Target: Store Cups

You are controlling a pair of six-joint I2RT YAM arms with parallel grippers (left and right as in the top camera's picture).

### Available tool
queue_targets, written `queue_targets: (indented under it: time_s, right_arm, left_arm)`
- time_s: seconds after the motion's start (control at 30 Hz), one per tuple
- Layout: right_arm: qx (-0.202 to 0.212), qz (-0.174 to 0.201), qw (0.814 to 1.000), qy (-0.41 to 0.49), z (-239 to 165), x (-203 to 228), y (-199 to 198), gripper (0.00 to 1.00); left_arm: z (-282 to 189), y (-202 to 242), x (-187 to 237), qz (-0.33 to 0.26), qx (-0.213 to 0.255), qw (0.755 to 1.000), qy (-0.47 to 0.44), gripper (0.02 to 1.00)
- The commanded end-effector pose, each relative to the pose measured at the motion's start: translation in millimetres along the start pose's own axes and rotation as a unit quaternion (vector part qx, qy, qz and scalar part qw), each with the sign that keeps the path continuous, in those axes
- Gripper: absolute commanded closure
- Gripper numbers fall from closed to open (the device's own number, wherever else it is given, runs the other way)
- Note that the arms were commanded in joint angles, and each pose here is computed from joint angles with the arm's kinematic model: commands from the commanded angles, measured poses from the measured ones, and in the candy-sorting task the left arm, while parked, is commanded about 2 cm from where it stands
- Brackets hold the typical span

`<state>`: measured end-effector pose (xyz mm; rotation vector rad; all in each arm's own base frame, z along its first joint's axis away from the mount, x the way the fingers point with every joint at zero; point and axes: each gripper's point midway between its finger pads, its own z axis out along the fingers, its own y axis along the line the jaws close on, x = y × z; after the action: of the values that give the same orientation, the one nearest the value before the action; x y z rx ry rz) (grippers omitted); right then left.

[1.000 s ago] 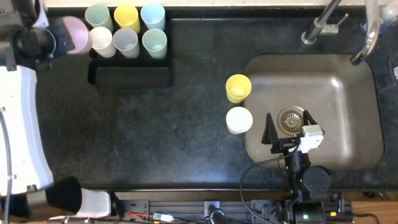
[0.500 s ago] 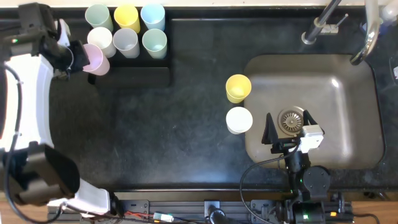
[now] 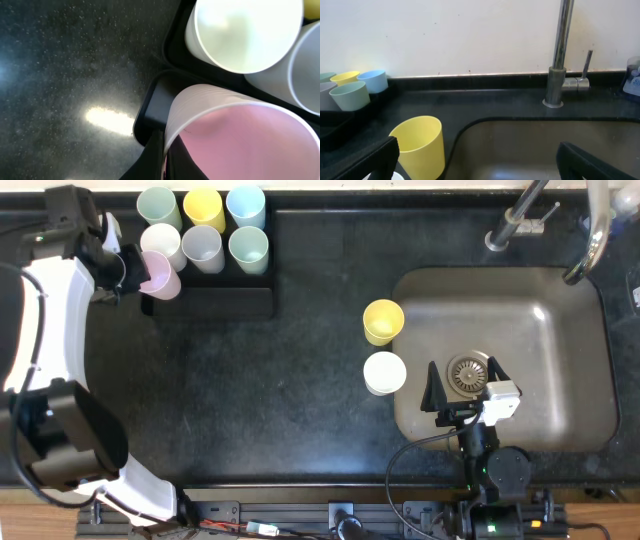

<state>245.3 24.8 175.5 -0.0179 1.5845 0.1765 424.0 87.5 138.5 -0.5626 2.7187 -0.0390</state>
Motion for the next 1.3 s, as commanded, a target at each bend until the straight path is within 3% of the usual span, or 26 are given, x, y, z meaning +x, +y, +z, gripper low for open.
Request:
queue_targets:
  time_s: [0.03,0.27,0.43,0.63,0.77,0.83,1.0,1.3]
  right_arm:
    - [0.000,0.004,1.000,-0.002,0.2,2.7,-0.6,0.005]
    - [0.001,0.004,1.000,-0.002,0.2,2.7,-0.7,0.003]
    - [0.001,0.004,1.000,-0.002,0.2,2.7,-0.7,0.003]
    - [0.001,0.004,1.000,-0.002,0.2,2.7,-0.7,0.003]
    - [0.001,0.003,1.000,-0.002,0.2,2.6,-0.7,0.003]
    - [0.001,0.004,1.000,-0.002,0.2,2.7,-0.7,0.003]
    - [0.001,0.003,1.000,-0.002,0.2,2.6,-0.7,0.003]
    - [0.001,0.004,1.000,-0.002,0.2,2.7,-0.7,0.003]
  left_arm:
    - [20.0,1.7,7.0,0.008,0.001,1.000,0.025,0.976]
    - [37.3,2.6,7.8,0.007,-0.001,0.999,0.035,0.963]
    - [40.0,3.2,7.4,0.000,-0.003,0.999,0.035,0.879]
    - [45.5,3.7,9.9,0.000,-0.004,0.999,0.042,0.858]
    - [45.5,3.2,10.2,0.000,-0.003,0.999,0.043,0.768]
    - [41.6,2.7,9.5,0.000,-0.002,0.999,0.040,0.643]
    - [-21.2,-9.0,-1.8,-0.024,0.007,0.999,-0.023,0.408]
    - [-149.6,-35.2,-3.5,-0.029,0.015,0.990,-0.140,0.248]
